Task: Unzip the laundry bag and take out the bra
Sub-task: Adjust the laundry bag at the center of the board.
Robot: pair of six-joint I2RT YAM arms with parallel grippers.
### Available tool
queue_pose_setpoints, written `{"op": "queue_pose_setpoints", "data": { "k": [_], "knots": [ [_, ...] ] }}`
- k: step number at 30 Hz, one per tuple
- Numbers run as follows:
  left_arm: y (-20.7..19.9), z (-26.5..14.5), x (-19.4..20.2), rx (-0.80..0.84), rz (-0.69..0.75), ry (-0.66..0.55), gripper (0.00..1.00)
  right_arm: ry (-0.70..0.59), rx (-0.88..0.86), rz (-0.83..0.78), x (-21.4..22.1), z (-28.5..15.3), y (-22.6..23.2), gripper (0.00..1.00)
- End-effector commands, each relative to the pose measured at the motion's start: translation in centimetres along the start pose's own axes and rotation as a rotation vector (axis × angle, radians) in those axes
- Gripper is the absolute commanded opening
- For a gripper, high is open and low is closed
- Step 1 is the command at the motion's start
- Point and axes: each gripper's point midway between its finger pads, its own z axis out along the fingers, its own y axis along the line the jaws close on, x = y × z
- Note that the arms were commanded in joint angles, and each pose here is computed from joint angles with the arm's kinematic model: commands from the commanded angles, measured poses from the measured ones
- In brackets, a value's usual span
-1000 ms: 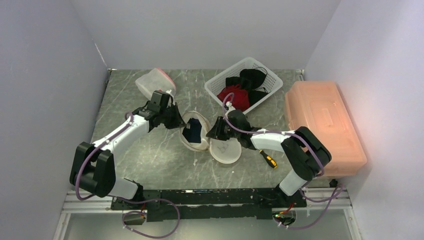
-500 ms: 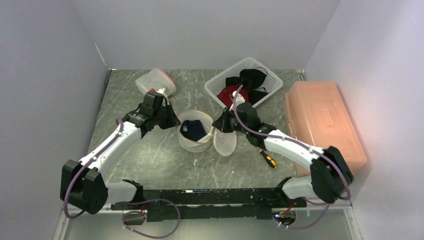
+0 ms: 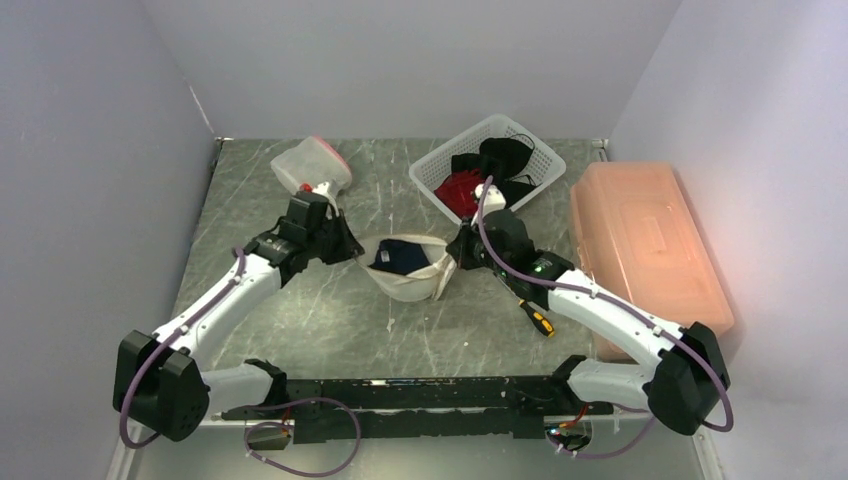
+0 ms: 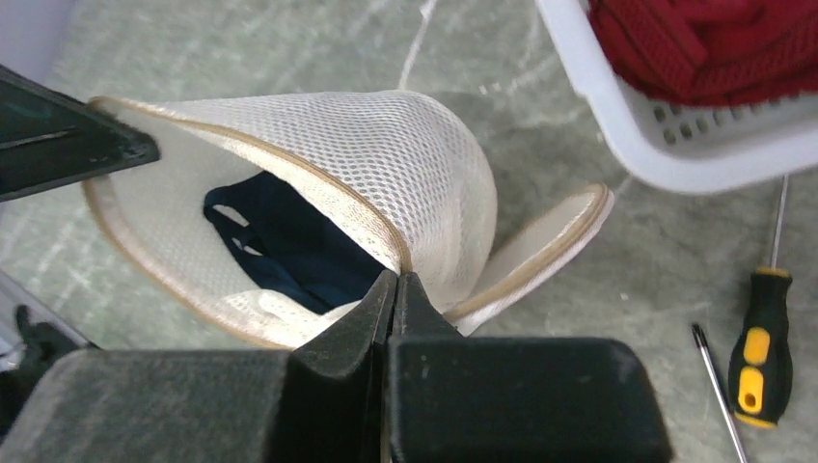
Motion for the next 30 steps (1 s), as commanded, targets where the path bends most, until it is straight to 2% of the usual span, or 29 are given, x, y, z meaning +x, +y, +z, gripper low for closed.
{"op": "queue_pose_setpoints", "data": {
  "k": [1,7,8,11,13,18,22,30],
  "knots": [
    [-0.4,0.9,1.8,0.004,0.005,0.006,0.03,0.070,0.075,-0.012,3.8,0.4,-2.3,0.00],
    [-1.2,2.1,5.0,-0.024,0.075,0.051,0.03,0.117,0.045,-0.020,6.3,0.3,-1.5,0.00],
    [-1.2,2.3,5.5,-0.026,0.078,0.063,0.03,0.119,0.045,-0.032,6.4,0.1,-1.3,0.05],
    [-1.4,2.4,6.1,-0.027,0.081,0.080,0.03,0.099,0.056,-0.057,5.5,-0.7,-0.8,0.39],
    [-1.0,2.3,5.8,-0.046,0.083,0.059,0.03,0.073,0.059,-0.066,4.5,-1.4,-0.5,0.50],
    [-0.8,1.9,5.7,-0.053,0.080,0.041,0.03,0.030,-0.110,-0.074,2.1,-2.5,3.5,0.51],
    [-0.3,1.8,5.8,-0.077,0.067,0.037,0.03,0.036,-0.258,-0.055,1.4,-1.7,7.2,0.50],
    [0.9,2.0,6.0,-0.157,0.057,0.056,0.03,0.074,-0.328,-0.066,2.1,1.0,10.4,0.54]
  ]
}}
